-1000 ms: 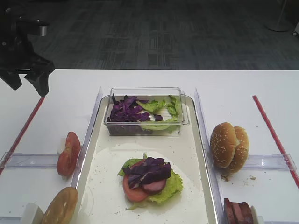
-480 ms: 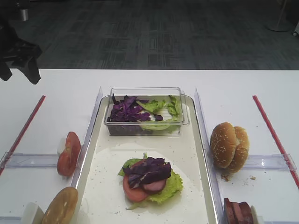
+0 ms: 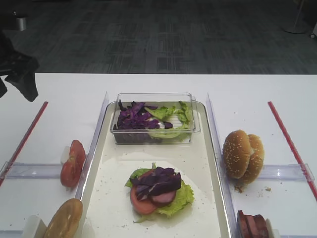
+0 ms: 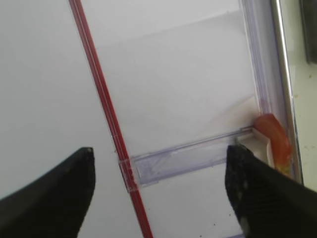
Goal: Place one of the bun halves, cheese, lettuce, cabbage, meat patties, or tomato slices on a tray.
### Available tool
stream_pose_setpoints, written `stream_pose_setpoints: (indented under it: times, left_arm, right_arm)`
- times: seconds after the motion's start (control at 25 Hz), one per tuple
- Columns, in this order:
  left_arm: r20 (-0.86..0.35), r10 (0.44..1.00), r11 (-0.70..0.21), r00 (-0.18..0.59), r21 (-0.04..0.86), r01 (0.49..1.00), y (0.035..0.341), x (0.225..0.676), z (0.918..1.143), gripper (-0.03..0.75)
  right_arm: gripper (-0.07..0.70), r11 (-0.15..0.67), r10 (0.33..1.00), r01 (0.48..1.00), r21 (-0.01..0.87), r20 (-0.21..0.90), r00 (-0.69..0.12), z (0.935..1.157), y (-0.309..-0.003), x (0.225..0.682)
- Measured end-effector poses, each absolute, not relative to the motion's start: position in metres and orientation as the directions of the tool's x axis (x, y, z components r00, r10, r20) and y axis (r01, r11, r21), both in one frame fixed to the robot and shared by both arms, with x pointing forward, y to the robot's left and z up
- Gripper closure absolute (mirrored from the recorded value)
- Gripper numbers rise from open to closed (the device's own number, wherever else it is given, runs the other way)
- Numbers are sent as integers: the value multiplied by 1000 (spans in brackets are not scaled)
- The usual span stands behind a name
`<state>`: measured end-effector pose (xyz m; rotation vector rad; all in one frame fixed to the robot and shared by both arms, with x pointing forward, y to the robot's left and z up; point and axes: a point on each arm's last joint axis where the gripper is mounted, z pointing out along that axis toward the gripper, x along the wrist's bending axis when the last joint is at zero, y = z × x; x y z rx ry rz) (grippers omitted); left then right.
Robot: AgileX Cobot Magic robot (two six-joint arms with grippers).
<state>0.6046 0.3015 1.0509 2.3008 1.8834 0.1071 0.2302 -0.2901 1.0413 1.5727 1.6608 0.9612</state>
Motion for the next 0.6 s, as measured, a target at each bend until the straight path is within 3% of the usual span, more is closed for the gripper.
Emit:
stream_pose_setpoints:
  times: [0.28, 0.6]
  left_arm:
    - [-3, 980, -198, 201, 138, 970, 306, 579, 1052, 214]
    - [5, 984, -178, 180, 162, 970, 306, 542, 1067, 214]
  right_arm:
    - [267, 12, 997, 522, 853, 29, -71, 1041, -290, 230]
    - [267, 13, 997, 522, 853, 28, -71, 1041, -290, 230]
